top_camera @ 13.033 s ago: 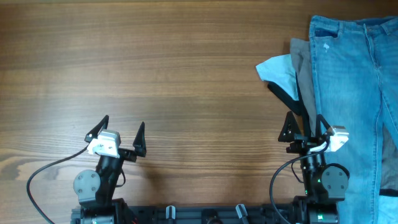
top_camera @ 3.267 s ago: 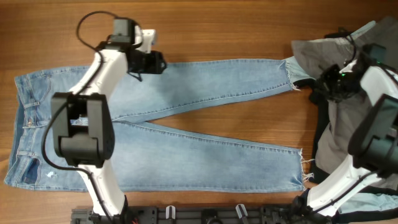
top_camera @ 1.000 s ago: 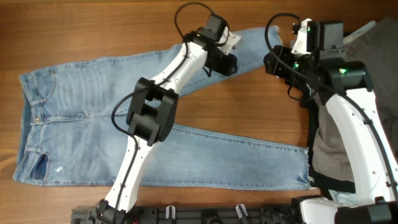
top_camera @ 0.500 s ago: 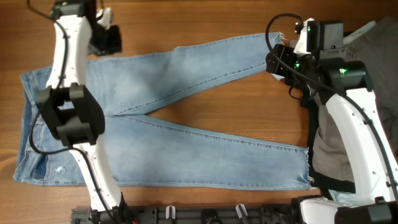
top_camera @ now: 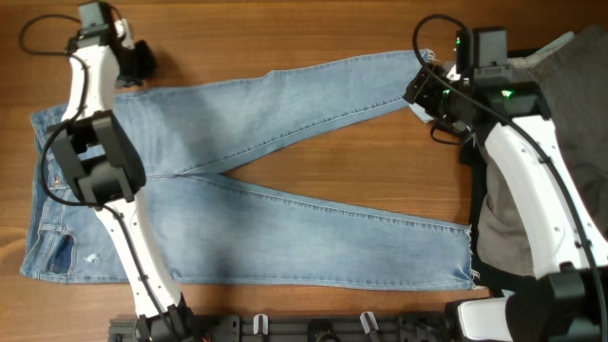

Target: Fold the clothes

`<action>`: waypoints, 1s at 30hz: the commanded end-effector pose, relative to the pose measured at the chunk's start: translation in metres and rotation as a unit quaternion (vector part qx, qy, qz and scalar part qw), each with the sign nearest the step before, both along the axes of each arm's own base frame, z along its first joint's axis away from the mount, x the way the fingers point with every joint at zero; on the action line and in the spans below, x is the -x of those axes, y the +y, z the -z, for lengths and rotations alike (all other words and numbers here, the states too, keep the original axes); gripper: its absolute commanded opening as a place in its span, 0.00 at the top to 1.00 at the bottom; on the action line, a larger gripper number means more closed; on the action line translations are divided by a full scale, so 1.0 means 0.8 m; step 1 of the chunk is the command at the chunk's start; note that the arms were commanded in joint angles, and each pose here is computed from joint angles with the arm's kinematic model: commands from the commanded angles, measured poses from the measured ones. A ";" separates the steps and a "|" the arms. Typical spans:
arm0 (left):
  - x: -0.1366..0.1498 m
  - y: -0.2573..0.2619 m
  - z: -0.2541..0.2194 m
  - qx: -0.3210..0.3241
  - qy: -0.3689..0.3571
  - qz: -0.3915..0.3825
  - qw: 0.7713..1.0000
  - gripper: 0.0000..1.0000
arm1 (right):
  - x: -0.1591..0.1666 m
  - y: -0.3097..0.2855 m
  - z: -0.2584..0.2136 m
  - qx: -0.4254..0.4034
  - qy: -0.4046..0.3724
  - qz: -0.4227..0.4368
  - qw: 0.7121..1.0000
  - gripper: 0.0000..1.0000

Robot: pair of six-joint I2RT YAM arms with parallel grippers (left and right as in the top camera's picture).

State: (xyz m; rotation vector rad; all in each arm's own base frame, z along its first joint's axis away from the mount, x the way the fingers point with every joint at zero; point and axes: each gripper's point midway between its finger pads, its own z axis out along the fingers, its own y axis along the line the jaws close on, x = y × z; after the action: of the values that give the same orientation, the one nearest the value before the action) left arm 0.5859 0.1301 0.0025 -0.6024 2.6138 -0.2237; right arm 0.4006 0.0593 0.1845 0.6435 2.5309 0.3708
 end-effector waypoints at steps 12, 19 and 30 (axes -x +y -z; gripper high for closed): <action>0.139 0.123 -0.072 0.013 0.147 -0.145 0.978 0.13 | -0.013 0.034 0.014 -0.017 -0.010 -0.117 0.993 0.30; 0.196 0.215 -0.087 -0.016 0.155 -0.203 0.967 0.19 | -0.012 0.039 0.013 -0.027 -0.010 -0.127 0.991 0.30; 0.171 0.233 -0.045 -0.012 0.104 -0.155 0.982 0.49 | -0.017 0.028 0.014 -0.014 -0.010 -0.095 0.995 0.30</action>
State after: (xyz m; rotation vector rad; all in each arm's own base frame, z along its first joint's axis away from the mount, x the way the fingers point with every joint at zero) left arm 0.4470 0.3330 0.0412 -1.1326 2.6364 0.0864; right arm 0.4085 0.0878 0.1754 0.3656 2.5880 0.5162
